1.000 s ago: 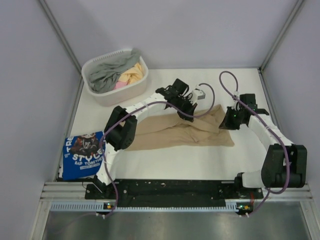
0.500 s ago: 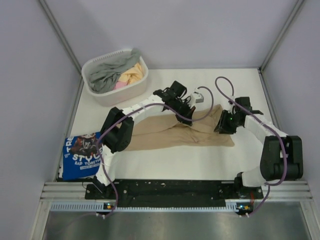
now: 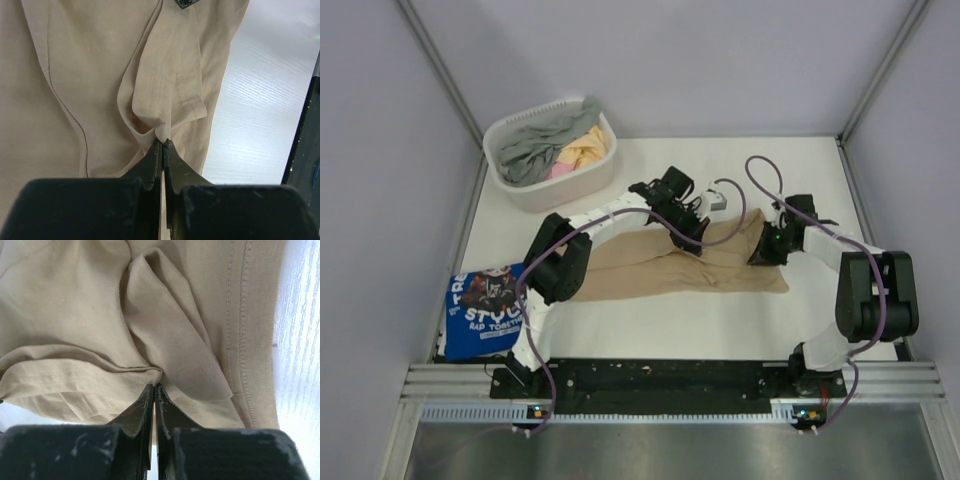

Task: Fold and stack the t-shirts
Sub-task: Fold the other side of the tshirt into a rectangle

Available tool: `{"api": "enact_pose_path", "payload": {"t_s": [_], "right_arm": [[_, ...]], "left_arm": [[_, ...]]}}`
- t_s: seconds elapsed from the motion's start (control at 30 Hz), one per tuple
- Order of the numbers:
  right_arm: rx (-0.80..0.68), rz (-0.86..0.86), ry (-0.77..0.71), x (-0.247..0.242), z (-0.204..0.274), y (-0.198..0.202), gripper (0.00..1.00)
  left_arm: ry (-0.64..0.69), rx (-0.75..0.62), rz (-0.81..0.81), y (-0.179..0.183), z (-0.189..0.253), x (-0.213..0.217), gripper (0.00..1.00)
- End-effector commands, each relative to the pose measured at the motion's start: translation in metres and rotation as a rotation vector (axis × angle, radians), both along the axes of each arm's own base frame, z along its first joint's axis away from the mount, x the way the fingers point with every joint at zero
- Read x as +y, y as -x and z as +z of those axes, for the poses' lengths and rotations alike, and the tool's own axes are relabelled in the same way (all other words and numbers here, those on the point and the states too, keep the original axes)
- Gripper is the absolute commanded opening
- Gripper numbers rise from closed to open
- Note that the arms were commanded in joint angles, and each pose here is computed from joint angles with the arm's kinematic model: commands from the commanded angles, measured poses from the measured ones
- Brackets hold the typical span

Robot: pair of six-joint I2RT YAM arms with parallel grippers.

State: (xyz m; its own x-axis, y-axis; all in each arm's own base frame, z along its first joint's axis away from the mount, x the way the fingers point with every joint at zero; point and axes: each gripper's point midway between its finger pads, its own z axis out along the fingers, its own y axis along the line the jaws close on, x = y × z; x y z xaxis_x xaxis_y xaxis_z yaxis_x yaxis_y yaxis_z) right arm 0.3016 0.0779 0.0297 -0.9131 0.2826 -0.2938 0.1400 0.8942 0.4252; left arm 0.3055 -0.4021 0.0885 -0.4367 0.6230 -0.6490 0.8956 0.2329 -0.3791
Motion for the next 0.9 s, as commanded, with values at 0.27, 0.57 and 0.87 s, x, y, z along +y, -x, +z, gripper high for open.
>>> {"api": "enact_pose_path", "payload": {"t_s": [0.27, 0.57, 0.87], "right_arm": [[-0.09, 0.04, -0.021, 0.006, 0.04, 0.029, 0.0], [-0.065, 0.056, -0.044, 0.009, 0.048, 0.058, 0.0], [0.002, 0.049, -0.01, 0.003, 0.041, 0.059, 0.3]], "left_arm": [[0.042, -0.068, -0.054, -0.001, 0.014, -0.002, 0.0], [0.06, -0.064, -0.169, 0.017, 0.004, 0.004, 0.08], [0.029, -0.138, -0.389, 0.038, -0.015, 0.029, 0.43]]}}
